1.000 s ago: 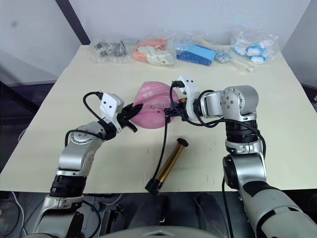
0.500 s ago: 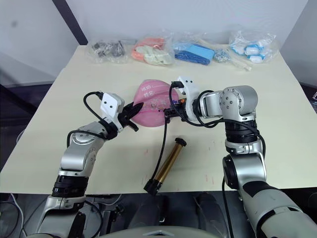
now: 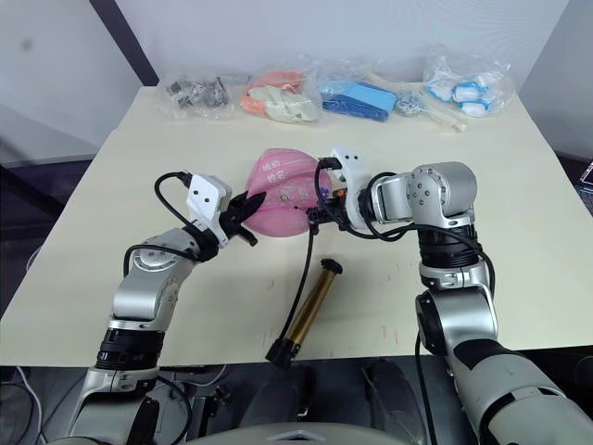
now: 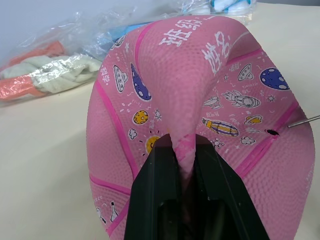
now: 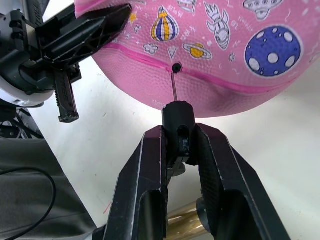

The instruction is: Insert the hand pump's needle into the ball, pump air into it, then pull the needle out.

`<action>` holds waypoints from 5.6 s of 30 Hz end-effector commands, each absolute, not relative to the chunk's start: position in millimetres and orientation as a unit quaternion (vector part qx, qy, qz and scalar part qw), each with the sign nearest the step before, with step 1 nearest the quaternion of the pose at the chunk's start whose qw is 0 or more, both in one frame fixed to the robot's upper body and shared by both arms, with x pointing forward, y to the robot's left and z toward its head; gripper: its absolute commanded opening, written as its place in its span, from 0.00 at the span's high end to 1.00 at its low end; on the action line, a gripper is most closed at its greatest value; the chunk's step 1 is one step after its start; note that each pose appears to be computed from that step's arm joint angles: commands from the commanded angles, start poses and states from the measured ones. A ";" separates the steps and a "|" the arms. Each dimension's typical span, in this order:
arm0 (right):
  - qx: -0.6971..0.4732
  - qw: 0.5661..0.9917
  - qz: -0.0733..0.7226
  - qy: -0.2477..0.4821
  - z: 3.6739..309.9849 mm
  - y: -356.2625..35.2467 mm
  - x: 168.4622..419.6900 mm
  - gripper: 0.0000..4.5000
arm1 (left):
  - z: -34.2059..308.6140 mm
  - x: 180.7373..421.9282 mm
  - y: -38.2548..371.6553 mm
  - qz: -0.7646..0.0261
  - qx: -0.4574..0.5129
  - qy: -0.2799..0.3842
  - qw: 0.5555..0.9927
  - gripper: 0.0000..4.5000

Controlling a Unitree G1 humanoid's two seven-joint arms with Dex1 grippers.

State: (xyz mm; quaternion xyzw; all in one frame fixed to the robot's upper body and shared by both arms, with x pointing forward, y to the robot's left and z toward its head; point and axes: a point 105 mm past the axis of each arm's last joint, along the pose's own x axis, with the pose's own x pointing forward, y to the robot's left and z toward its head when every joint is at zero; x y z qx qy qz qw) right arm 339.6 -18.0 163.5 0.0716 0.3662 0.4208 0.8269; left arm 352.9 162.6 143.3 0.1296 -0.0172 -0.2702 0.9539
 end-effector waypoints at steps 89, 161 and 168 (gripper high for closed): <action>0.033 0.790 0.403 0.460 167.0 -2.3 347.4 0.92 | 138.3 346.0 161.9 -0.295 0.160 -0.046 0.941 0.99; -0.064 0.778 0.414 0.469 195.8 4.4 349.3 0.92 | 120.8 345.0 159.0 -0.310 0.152 -0.036 0.938 0.99; -0.066 0.776 0.417 0.468 195.1 5.5 348.5 0.92 | 120.6 345.0 159.4 -0.308 0.152 -0.036 0.938 0.99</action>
